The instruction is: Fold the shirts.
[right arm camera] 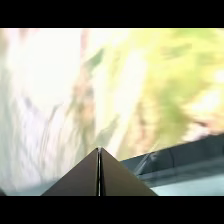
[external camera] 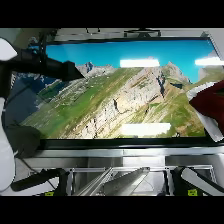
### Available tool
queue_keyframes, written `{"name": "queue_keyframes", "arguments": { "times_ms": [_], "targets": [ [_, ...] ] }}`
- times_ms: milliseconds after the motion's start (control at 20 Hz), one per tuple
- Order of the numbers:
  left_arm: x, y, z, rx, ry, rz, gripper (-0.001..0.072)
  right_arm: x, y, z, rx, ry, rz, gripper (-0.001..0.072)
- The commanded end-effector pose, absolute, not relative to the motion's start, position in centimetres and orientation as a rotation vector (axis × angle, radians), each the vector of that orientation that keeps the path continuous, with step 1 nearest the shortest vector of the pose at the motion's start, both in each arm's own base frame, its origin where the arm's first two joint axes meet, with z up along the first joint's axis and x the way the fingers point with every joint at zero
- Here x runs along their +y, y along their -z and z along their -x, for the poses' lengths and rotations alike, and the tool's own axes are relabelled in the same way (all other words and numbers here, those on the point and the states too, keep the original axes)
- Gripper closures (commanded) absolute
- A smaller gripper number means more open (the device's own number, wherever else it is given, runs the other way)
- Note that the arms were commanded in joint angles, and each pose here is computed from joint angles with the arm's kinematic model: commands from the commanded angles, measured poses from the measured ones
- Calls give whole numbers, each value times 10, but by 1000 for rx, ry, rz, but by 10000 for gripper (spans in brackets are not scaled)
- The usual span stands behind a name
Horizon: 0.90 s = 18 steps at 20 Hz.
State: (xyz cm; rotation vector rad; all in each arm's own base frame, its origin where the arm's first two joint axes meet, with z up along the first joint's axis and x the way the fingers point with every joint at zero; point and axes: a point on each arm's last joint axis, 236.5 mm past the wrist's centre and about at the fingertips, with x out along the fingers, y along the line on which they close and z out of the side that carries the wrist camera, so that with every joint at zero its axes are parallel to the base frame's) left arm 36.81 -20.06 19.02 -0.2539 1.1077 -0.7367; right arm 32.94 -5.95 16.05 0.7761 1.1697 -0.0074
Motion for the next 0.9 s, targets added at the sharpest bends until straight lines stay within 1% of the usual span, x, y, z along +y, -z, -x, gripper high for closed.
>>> {"name": "queue_keyframes", "arguments": {
  "times_ms": [0, 150, 250, 300, 500, 850],
  "targets": [
    [-210, -141, -314, 1166, 715, 300, 681, 49, -154, -325, 1126, -252, -593, 687],
    [-210, -90, -269, 1208, 682, 331, 681, 128, -117, -284, 1132, -425, -484, 685],
    [-208, -68, -251, 1199, 662, 346, 681, 162, -80, -261, 1163, -492, -449, 685],
    [-206, -62, -245, 1191, 654, 353, 681, 172, -64, -257, 1173, -503, -442, 685],
    [-202, -51, -230, 1193, 645, 358, 681, 182, -32, -255, 1246, -494, -455, 685],
    [-198, -66, -236, 1083, 635, 364, 680, 185, -19, -256, 1297, -486, -478, 685]
  ]
}}
